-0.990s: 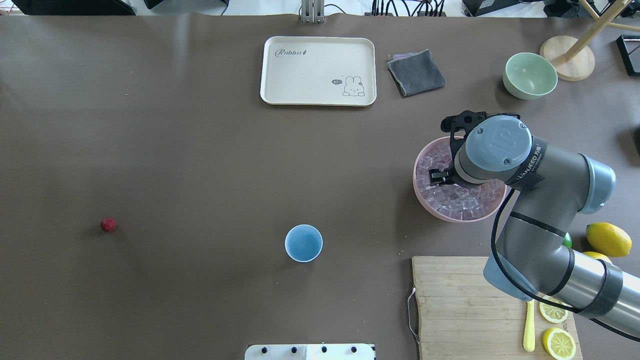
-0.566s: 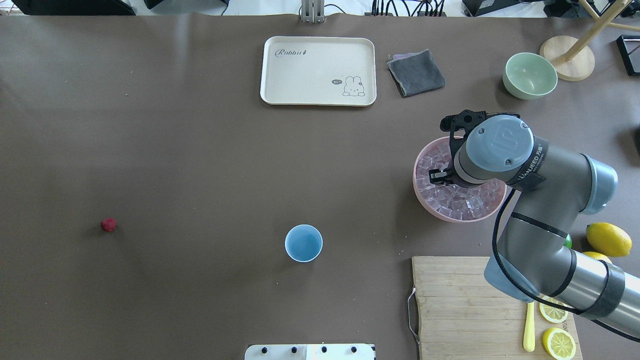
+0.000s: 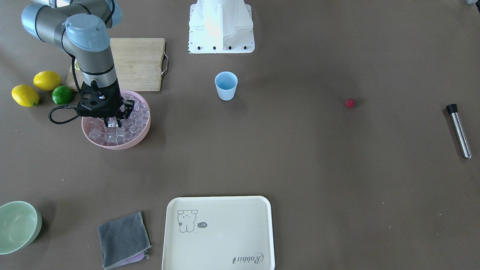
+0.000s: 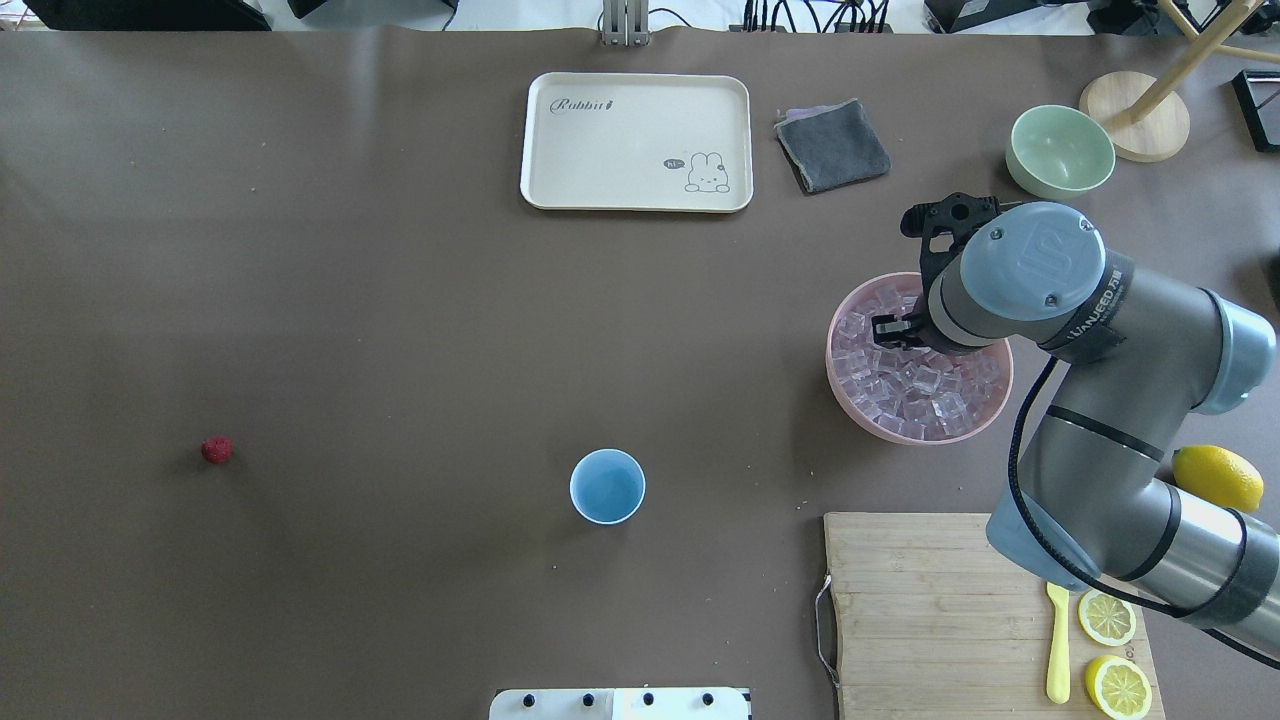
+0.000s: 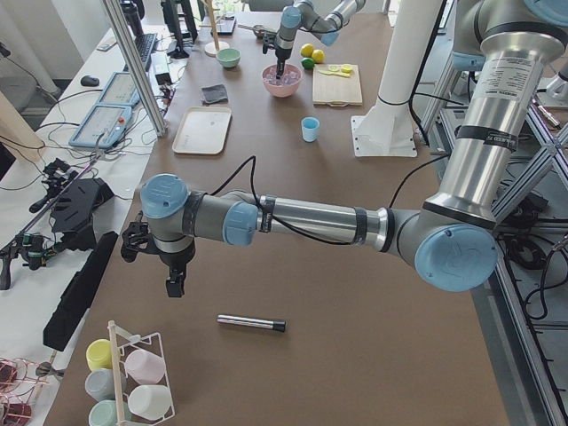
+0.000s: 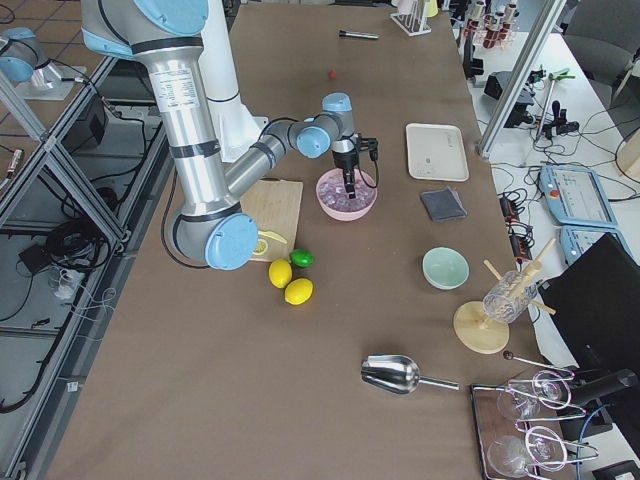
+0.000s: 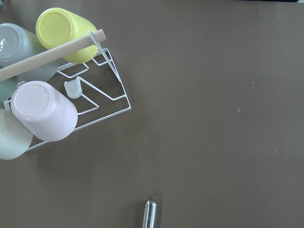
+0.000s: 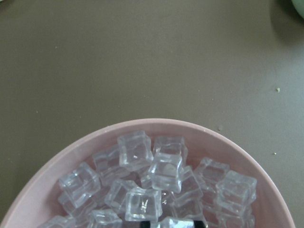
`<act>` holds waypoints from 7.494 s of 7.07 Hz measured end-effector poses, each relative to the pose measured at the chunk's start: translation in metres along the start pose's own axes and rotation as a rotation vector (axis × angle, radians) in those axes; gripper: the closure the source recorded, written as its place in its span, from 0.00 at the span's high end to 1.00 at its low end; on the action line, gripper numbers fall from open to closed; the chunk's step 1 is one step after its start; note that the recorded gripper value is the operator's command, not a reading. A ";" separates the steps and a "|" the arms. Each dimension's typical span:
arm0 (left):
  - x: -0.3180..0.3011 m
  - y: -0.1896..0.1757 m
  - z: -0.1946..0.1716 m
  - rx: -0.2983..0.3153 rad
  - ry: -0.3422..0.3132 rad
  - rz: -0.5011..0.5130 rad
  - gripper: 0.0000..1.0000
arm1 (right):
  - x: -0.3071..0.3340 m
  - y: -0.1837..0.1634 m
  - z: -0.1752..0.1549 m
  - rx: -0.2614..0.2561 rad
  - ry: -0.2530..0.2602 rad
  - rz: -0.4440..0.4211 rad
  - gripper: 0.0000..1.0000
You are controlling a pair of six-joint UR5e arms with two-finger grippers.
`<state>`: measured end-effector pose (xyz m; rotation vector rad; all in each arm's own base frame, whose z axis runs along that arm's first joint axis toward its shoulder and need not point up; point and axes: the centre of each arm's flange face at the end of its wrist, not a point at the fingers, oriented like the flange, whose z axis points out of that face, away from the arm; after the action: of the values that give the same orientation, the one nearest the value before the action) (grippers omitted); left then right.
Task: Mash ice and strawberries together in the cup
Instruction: 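Lower the right gripper into the bowl and grasp a clear ice cube, then carry the ice cube with the right gripper over the blue cup, then open the right gripper to drop the ice cube into the blue cup, then move the right gripper back over the pink bowl of ice cubes, then lower the right gripper into the bowl and grasp another ice cube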
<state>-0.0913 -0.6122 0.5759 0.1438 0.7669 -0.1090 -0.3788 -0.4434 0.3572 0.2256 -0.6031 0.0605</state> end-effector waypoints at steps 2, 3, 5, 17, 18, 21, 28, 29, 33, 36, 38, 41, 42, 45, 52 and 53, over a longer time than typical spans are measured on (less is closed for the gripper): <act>0.005 -0.004 -0.003 0.008 0.001 0.008 0.99 | -0.002 -0.010 -0.031 0.044 -0.046 0.008 0.00; 0.010 -0.009 -0.006 0.015 0.003 0.016 0.99 | -0.013 -0.016 -0.048 0.069 -0.079 0.003 0.00; 0.025 -0.019 -0.015 0.030 0.009 0.039 0.99 | -0.050 -0.026 -0.084 0.119 -0.162 -0.020 0.00; 0.069 -0.049 -0.034 0.065 0.021 0.102 0.99 | -0.236 0.122 -0.094 0.257 -0.450 -0.273 0.00; 0.066 -0.048 -0.034 0.065 0.020 0.099 0.99 | -0.250 0.124 -0.094 0.254 -0.457 -0.276 0.00; 0.061 -0.045 -0.033 0.063 0.019 0.091 0.99 | -0.272 0.132 -0.091 0.250 -0.458 -0.290 0.00; 0.056 -0.042 -0.029 0.057 0.018 0.083 0.99 | -0.266 0.136 -0.085 0.255 -0.447 -0.318 0.99; 0.056 -0.042 -0.029 0.057 0.018 0.083 0.99 | -0.265 0.136 -0.087 0.258 -0.452 -0.316 0.99; 0.059 -0.042 -0.033 0.064 0.020 0.089 0.99 | -0.242 0.111 -0.106 0.296 -0.473 -0.285 0.99; 0.069 -0.040 -0.044 0.079 0.036 0.104 0.99 | -0.189 0.040 -0.115 0.300 -0.461 -0.206 1.00; 0.074 -0.031 -0.052 0.086 0.067 0.112 0.99 | -0.150 0.001 -0.120 0.283 -0.463 -0.174 1.00; 0.081 -0.025 -0.061 0.102 0.074 0.127 0.99 | -0.100 -0.035 -0.119 0.324 -0.493 -0.117 1.00; 0.082 -0.026 -0.062 0.103 0.074 0.129 0.99 | -0.086 -0.042 -0.116 0.324 -0.489 -0.098 1.00; 0.086 -0.027 -0.064 0.108 0.076 0.136 0.99 | -0.037 -0.077 -0.101 0.245 -0.418 -0.091 1.00; 0.096 -0.025 -0.069 0.124 0.075 0.162 0.99 | 0.058 -0.041 -0.029 -0.007 -0.241 -0.143 1.00; 0.098 -0.025 -0.072 0.130 0.074 0.167 0.99 | 0.047 -0.026 -0.019 -0.034 -0.234 -0.113 1.00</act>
<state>-0.0738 -0.6288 0.4541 0.3358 0.8189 0.0056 -0.3264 -0.4648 0.3638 0.2353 -0.8229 -0.0861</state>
